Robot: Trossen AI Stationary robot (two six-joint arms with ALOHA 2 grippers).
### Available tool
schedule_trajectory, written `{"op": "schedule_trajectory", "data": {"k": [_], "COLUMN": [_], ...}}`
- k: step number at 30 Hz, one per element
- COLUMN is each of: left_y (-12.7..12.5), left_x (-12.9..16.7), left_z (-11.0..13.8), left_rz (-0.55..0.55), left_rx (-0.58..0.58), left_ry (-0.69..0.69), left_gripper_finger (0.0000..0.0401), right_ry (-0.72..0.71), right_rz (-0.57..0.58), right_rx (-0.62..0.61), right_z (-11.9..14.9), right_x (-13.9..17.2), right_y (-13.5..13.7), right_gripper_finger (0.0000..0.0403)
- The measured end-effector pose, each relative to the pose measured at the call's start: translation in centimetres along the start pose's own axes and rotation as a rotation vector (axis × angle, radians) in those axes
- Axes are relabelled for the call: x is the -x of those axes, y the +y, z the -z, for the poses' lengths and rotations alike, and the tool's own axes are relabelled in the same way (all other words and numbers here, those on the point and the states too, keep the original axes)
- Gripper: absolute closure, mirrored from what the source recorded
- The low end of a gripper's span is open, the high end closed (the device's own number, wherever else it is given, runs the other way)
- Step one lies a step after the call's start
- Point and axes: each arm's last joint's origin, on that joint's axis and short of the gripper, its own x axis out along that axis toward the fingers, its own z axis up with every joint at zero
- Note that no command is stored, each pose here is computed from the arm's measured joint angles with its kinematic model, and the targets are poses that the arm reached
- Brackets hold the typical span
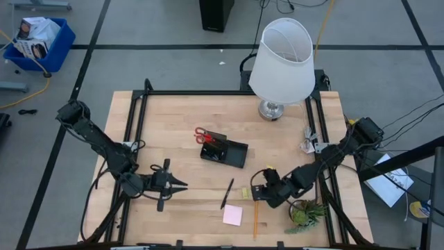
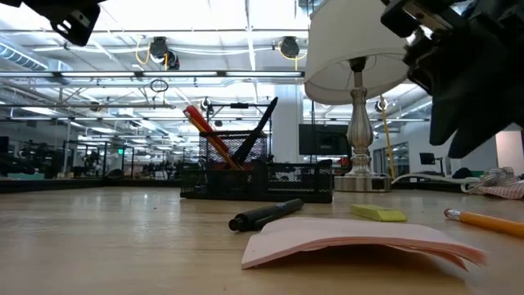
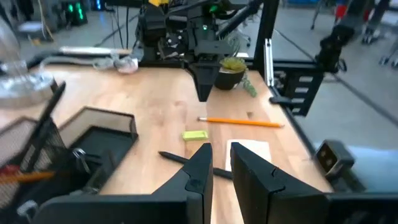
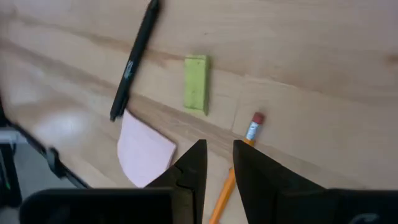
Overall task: Pick and place office supplies into organizer
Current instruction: Put the yellow pencil into the black desk organizer
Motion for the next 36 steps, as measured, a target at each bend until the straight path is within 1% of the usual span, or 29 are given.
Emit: {"op": "schedule_trajectory", "data": {"k": [4, 6, 9, 13, 16, 23, 27, 31, 33, 36], "left_y": [-0.1, -0.1, -0.1, -0.1, -0.1, -0.1, 0.0, 0.0, 0.0, 0.1], "left_x": [0.1, 0.1, 0.0, 0.0, 0.0, 0.1, 0.1, 0.1, 0.1, 0.1], "left_z": [-0.1, 0.0, -0.1, 0.0, 0.2, 0.6, 1.0, 1.2, 1.2, 1.3], "left_rz": [0.005, 0.004, 0.001, 0.003, 0.025, 0.060, 0.075, 0.073, 0.071, 0.068], "left_rx": [-0.106, -0.156, -0.209, -0.213, -0.216, -0.176, -0.155, -0.122, -0.110, -0.112], "left_ry": [-0.006, -0.006, -0.007, -0.003, 0.019, 0.062, 0.101, 0.119, 0.123, 0.132], "left_gripper_finger": [0.0339, 0.0339, 0.0339, 0.0339, 0.0339, 0.0339, 0.0339, 0.0339, 0.0339, 0.0339], "right_ry": [-0.013, 0.005, 0.059, 0.075, 0.068, 0.011, 0.005, 0.045, 0.052, 0.035], "right_rz": [0.016, 0.040, 0.055, 0.059, 0.082, 0.243, 0.274, 0.327, 0.345, 0.342], "right_rx": [-0.088, -0.104, -0.115, -0.101, -0.075, -0.013, 0.032, 0.091, 0.110, 0.121], "right_z": [0.4, 0.6, 0.9, 1.3, 1.7, 2.2, 2.2, 2.3, 2.3, 2.2], "right_x": [-0.5, -1.2, -2.5, -4.1, -4.3, -2.8, -4.4, -5.5, -5.6, -5.2], "right_y": [-0.3, -0.5, -0.5, -0.1, 0.8, 1.3, 1.4, 2.1, 2.3, 2.7], "right_gripper_finger": [0.0332, 0.0328, 0.0309, 0.0275, 0.0264, 0.0265, 0.0265, 0.0265, 0.0265, 0.0265]}}
